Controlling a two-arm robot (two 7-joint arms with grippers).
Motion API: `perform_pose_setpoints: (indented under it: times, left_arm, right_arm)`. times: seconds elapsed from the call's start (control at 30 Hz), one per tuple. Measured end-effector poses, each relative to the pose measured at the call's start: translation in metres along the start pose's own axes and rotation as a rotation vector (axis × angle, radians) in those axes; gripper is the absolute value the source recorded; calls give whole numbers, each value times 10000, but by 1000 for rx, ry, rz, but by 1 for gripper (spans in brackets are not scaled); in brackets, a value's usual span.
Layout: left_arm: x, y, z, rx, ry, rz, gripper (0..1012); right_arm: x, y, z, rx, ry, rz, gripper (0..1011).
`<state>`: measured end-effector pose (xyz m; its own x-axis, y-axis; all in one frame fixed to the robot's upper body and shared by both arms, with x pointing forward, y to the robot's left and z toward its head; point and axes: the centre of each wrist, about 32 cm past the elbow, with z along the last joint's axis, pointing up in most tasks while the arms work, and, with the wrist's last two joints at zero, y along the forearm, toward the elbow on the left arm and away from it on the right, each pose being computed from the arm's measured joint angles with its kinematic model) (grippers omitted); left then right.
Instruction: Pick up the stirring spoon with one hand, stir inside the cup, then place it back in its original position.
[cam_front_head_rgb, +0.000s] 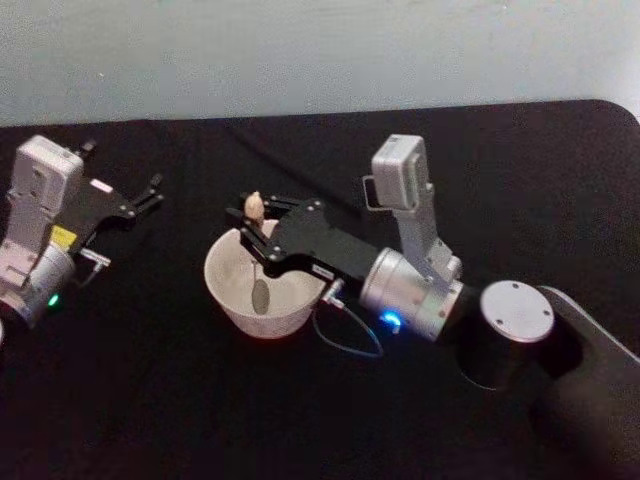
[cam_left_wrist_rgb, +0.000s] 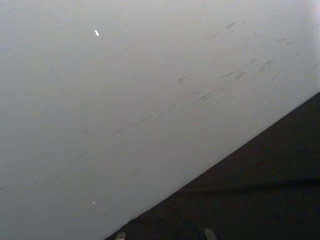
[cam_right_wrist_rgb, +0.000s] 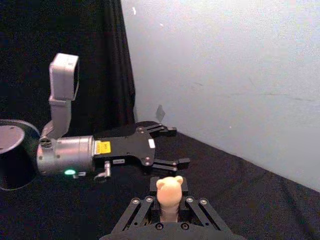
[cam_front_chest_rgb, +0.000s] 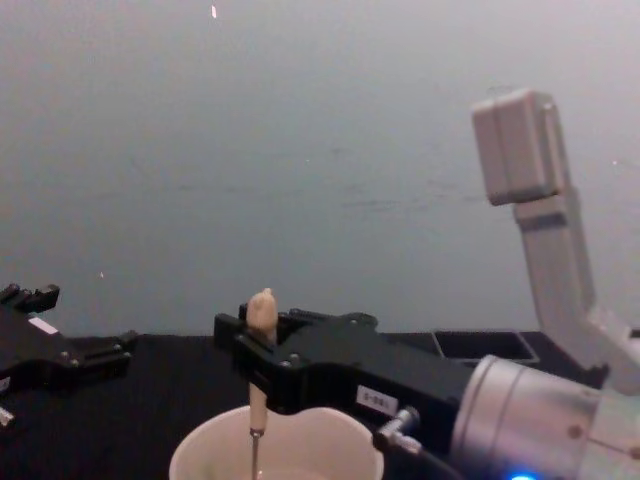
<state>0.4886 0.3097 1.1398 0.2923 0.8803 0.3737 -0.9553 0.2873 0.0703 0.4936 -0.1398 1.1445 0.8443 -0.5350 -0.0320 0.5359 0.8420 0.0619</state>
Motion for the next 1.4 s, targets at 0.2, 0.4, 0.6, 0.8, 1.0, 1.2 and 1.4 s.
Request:
perform_pose_setpoints:
  times: [0.2, 0.4, 0.6, 0.8, 1.0, 1.2, 1.4]
  left_arm:
    - [0, 0, 0, 0, 0, 0, 1001]
    - [0, 0, 0, 0, 0, 0, 1001]
    - [0, 0, 0, 0, 0, 0, 1001]
    - [0, 0, 0, 0, 0, 0, 1001]
    - [0, 0, 0, 0, 0, 0, 1001]
    - [0, 0, 0, 0, 0, 0, 1001]
    - [0, 0, 0, 0, 0, 0, 1001]
  right_arm:
    - [33, 109, -7, 0, -7, -31, 195]
    - [99, 143, 1, 3, -11, -68, 195]
    - [173, 105, 14, 7, -15, -93, 195]
    - [223, -10, 33, 9, -17, -100, 195]
    - [209, -147, 53, 9, -3, -83, 195]
    - [153, -231, 69, 12, 8, -52, 195]
    - [77, -220, 66, 11, 14, -25, 195]
